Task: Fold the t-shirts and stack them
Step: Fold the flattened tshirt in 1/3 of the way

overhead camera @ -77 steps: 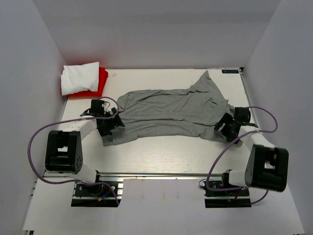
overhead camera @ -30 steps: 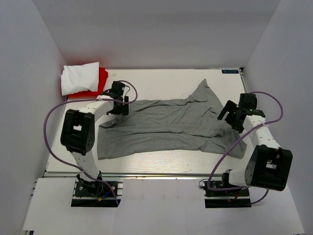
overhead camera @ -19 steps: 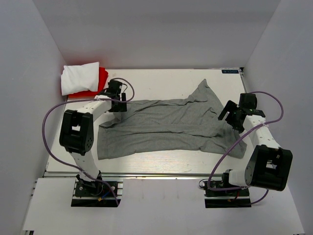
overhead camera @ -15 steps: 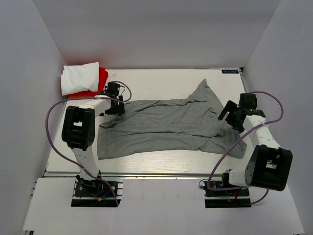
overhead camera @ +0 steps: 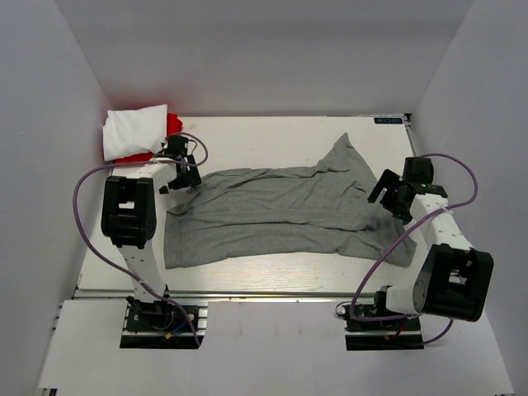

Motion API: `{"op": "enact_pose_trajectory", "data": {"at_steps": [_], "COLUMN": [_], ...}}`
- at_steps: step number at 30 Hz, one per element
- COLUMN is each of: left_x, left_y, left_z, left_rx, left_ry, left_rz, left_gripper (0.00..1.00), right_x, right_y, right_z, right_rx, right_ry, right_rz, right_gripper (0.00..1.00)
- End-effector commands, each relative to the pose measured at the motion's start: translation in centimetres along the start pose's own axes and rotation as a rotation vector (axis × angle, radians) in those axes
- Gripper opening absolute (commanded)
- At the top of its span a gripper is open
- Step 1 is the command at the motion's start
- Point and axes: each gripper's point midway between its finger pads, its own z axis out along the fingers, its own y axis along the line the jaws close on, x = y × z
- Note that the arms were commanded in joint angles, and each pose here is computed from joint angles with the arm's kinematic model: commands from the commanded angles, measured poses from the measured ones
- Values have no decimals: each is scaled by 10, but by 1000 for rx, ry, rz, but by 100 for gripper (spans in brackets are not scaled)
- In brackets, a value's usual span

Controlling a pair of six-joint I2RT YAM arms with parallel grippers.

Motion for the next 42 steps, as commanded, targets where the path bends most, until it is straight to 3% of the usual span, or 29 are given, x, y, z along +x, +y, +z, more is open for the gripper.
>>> {"op": "enact_pose_trajectory", "data": {"at_steps": [1,8,15,18,23,28,31,33,38,39,42], "left_x": [-9,-7,-33,-20,-19,-79,-94,-103,-89,-89,-75], "left_y": [-17,-14,-10,9,47,24,0,-18,-46,-46,-43], "left_z": [13,38,37,36,24,19,25,29,37,37,40], "left_rx": [58,-15,-94,-171,-344,-210,-84,19,193,193,178], "left_ry": [-2,46,28,72,47,-138,-166,-202,-232,-232,-164], "left_rz": [-3,18,-25,-27,-97,-109,-52,-9,45,45,42], "left_gripper": [99,99,99,99,98,94,92,85,71,63,61], "right_x": [-10,-9,-28,-41,-53,-50,-51,-52,-55,-55,-64], "right_y": [0,-4,2,16,24,30,31,32,38,38,38], "right_z": [0,2,1,1,3,6,4,4,3,4,2], "right_rx": [2,23,6,-49,-73,-117,-127,-135,-177,-174,-161], "right_ry": [-33,-33,-97,-127,-138,-137,-151,-162,-187,-185,-205], "right_rz": [-14,-14,-14,-6,-15,-45,-62,-70,-95,-93,-104], "right_gripper": [90,90,90,90,90,90,90,90,90,90,90]}}
